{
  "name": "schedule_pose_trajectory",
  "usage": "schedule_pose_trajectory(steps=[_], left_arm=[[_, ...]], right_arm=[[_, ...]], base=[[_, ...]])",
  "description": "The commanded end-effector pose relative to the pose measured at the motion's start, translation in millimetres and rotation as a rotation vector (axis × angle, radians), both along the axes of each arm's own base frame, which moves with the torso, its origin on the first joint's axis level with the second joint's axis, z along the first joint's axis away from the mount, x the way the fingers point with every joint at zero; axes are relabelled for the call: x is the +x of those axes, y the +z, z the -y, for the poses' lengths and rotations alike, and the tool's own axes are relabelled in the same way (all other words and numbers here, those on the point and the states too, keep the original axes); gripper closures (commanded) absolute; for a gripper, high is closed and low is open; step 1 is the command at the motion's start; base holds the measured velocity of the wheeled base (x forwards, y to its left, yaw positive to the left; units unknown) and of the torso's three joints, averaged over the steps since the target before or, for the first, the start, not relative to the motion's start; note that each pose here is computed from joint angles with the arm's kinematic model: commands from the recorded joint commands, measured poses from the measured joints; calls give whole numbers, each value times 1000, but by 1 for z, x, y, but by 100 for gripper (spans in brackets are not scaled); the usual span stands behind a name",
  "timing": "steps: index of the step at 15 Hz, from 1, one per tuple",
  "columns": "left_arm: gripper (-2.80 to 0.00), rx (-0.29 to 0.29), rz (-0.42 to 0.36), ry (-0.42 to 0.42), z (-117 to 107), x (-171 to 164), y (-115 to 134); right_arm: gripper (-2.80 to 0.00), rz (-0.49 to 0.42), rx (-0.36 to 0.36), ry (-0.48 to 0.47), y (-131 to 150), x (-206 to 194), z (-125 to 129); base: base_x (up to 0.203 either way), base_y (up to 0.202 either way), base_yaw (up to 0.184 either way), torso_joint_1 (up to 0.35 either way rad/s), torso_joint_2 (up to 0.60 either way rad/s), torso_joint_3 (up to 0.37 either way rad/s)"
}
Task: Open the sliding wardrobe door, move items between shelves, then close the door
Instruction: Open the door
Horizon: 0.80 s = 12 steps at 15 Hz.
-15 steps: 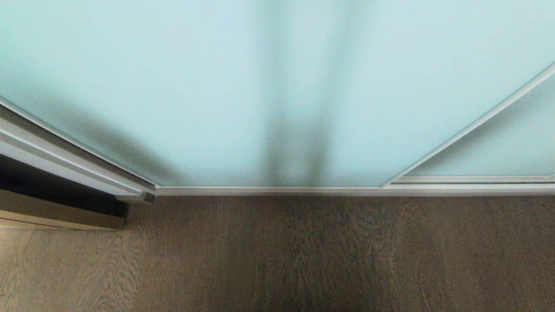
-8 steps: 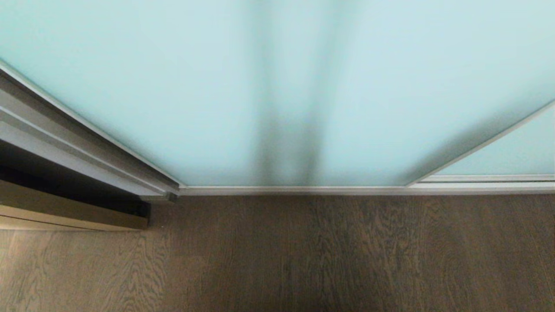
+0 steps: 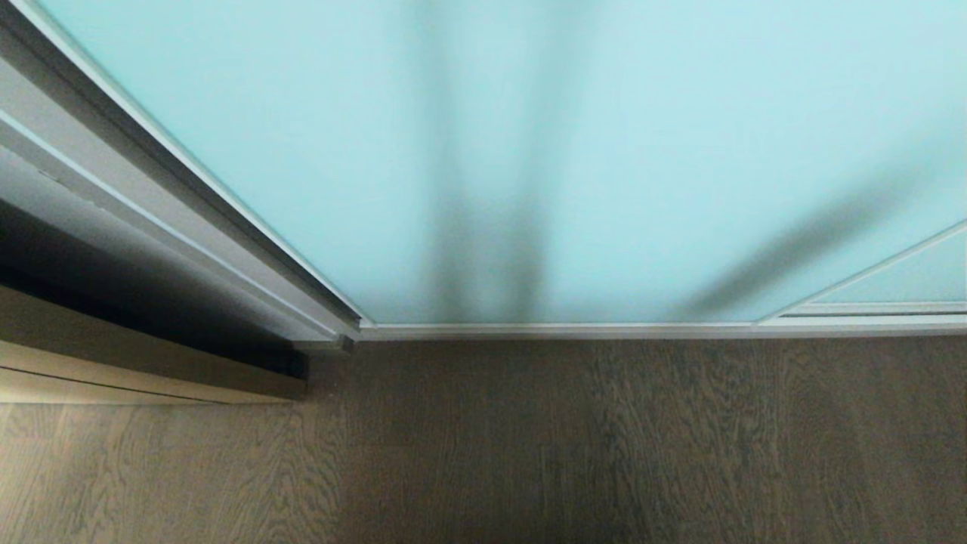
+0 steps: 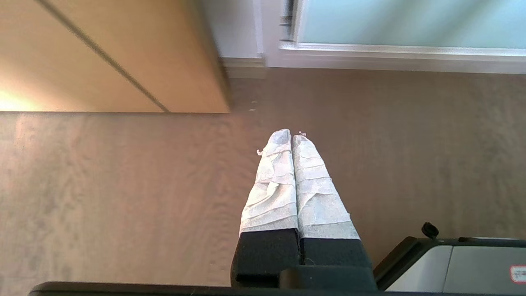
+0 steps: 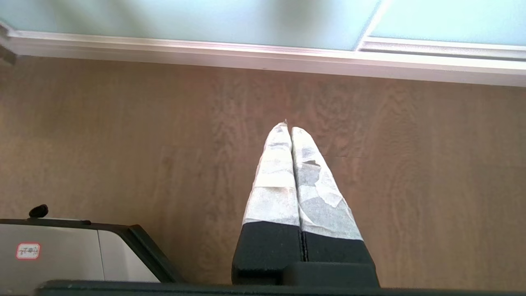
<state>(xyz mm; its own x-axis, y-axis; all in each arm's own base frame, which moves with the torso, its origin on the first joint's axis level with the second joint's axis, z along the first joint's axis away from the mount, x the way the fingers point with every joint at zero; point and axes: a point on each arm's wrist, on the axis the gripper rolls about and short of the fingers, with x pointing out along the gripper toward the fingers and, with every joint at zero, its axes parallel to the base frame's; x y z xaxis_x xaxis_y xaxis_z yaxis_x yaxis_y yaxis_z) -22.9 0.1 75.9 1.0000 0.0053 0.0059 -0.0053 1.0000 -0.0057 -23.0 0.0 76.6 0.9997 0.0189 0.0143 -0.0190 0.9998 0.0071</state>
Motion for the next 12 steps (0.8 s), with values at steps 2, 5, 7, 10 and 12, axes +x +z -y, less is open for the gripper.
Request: schedule_pose_trajectory(steps=[2,5,7,10,12], left_arm=[[0,1,-1,-1,0,0,0],[0,9,-6,2,0,0,-1],[0,24,-9,2,0,0,-1],[0,32,40,0,0,-2,9],[0,32,147,-10,0,-14,42]], right_arm=[[0,3,0,1,0,0,0],[0,1,0,1,0,0,0],[0,0,0,0,0,0,0],[0,3,0,1,0,0,0],[0,3,0,1,0,0,0]], base=[[0,116,3,1,1,2],[0,0,0,0,0,0],[0,0,0,0,0,0],[0,0,0,0,0,0],[0,0,0,0,0,0]])
